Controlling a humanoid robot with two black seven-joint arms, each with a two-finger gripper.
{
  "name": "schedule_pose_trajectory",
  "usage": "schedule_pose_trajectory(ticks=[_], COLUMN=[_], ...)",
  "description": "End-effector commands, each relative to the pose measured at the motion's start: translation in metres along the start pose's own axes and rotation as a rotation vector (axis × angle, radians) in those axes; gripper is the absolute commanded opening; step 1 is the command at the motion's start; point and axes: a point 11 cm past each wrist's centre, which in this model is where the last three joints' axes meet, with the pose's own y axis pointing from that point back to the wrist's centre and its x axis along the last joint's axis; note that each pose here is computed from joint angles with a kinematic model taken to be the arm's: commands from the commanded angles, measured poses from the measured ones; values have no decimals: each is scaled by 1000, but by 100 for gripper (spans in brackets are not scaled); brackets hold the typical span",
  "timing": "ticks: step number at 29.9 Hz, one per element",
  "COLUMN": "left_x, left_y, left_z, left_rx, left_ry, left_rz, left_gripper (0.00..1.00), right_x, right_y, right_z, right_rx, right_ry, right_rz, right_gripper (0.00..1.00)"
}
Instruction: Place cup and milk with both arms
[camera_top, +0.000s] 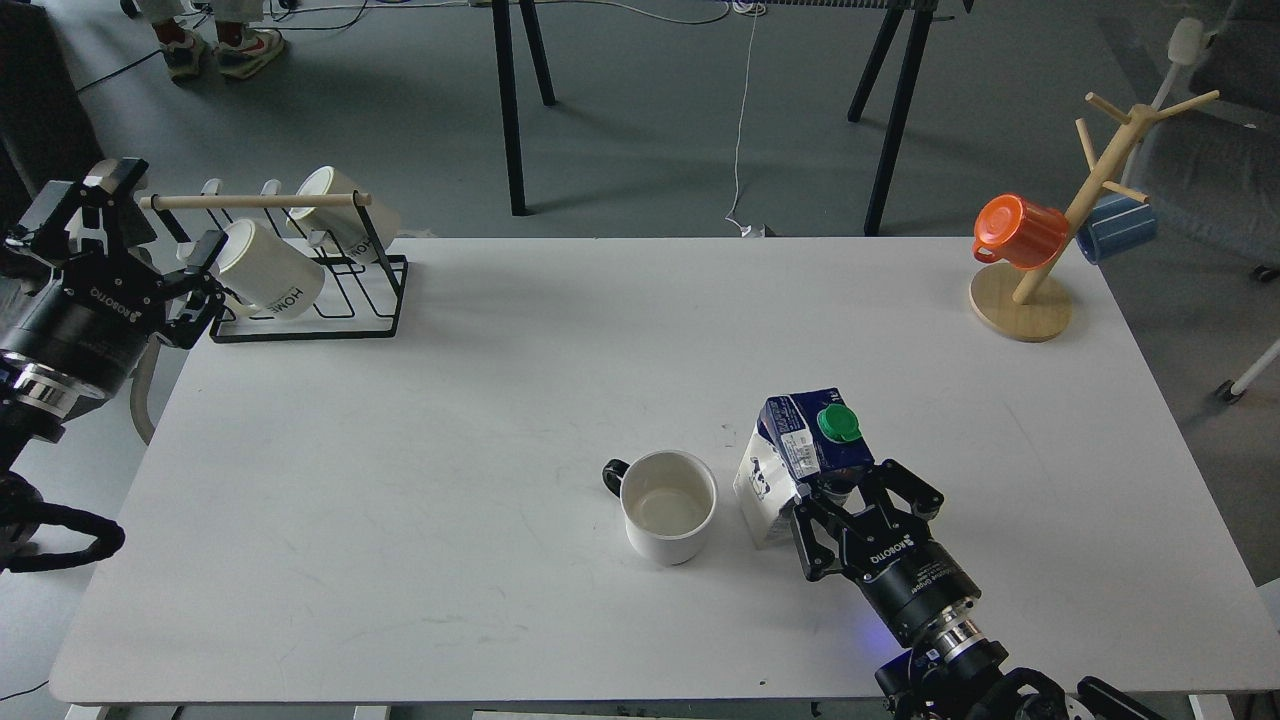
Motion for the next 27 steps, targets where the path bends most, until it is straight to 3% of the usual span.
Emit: schedule_pose_trajectory(ticks=[1,19,27], left_x=[0,-1,-2], left_y=[0,1,1], left_z=[0,-4,-5], left_rx=[0,2,4], left_ry=[1,10,10], left_rz=[0,2,2], left_gripper=[92,92,92], right_x=[0,6,8], right_y=[-1,1,3], right_z=[3,1,1], right_rx=[-7,-5,-3], right_ry=[6,14,12], right_rz=[-3,13,19], right_gripper=[42,66,97])
